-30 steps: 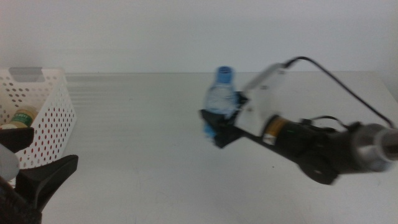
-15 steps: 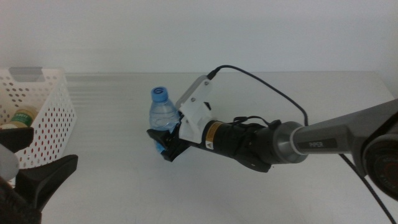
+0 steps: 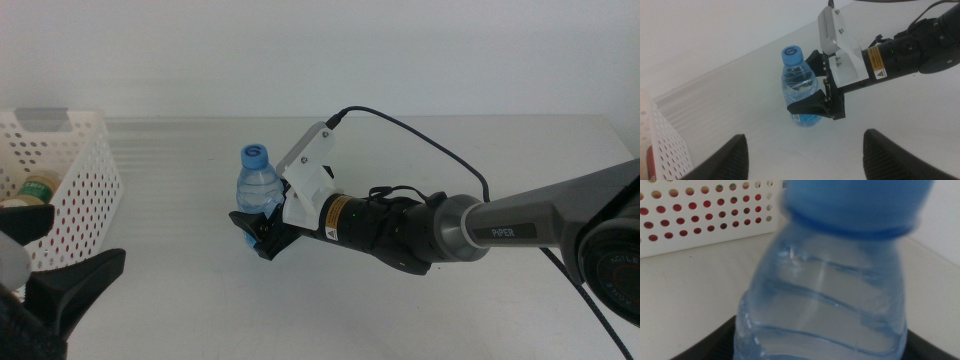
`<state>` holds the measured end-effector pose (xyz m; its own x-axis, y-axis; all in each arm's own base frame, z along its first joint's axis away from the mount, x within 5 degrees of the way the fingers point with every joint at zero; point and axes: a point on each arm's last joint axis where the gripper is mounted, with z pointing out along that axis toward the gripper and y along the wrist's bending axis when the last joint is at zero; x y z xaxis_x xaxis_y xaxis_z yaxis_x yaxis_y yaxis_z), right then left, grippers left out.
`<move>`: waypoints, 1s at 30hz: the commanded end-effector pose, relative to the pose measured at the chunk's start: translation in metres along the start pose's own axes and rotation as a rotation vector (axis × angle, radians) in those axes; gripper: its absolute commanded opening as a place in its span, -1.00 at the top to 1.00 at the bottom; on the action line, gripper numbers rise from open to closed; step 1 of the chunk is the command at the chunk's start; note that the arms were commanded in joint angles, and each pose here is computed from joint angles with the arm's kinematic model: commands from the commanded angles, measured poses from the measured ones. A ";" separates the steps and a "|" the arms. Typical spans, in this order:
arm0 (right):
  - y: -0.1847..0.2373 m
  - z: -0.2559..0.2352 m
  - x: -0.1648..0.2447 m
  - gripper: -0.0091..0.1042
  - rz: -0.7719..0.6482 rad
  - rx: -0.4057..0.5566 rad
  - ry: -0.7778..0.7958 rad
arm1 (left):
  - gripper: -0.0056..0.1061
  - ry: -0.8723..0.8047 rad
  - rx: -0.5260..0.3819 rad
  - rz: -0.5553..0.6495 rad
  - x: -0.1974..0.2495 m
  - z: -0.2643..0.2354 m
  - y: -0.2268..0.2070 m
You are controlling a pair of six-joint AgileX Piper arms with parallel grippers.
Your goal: Use arms to grab the bottles and put them into the dustbin to the left of the table.
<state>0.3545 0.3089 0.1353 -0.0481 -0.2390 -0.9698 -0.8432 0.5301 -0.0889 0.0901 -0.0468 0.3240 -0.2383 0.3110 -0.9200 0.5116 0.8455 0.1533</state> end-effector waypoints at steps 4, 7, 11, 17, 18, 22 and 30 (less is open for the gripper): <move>-0.005 -0.010 -0.053 -0.70 -0.019 0.016 -0.151 | -0.36 -0.096 -0.012 -0.015 -0.015 -0.003 0.002; -0.004 -0.020 -0.061 -0.70 0.002 0.020 -0.128 | -0.36 -0.096 -0.012 -0.015 -0.015 -0.003 0.002; 0.002 -0.047 -0.071 -0.68 0.016 0.021 -0.122 | -0.36 -0.096 -0.012 -0.015 -0.015 -0.003 0.002; 0.021 -0.096 -0.063 -0.68 0.035 0.003 -0.072 | -0.36 -0.096 -0.012 -0.015 -0.015 -0.003 0.002; 0.024 -0.106 -0.063 -0.68 0.038 0.000 -0.074 | -0.36 -0.096 -0.012 -0.015 -0.015 -0.003 0.002; 0.036 -0.145 -0.074 -0.68 0.056 0.002 -0.099 | -0.36 -0.096 -0.012 -0.015 -0.015 -0.003 0.002; 0.056 -0.225 -0.101 -0.57 0.049 0.043 -0.176 | -0.36 -0.096 -0.012 -0.015 -0.015 -0.003 0.002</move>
<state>0.2025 0.1895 0.2517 -0.0612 -0.1580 -0.9855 -0.8213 0.5691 -0.0403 0.0901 -0.0468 0.3240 -0.2383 0.3110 -0.9200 0.5116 0.8455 0.1533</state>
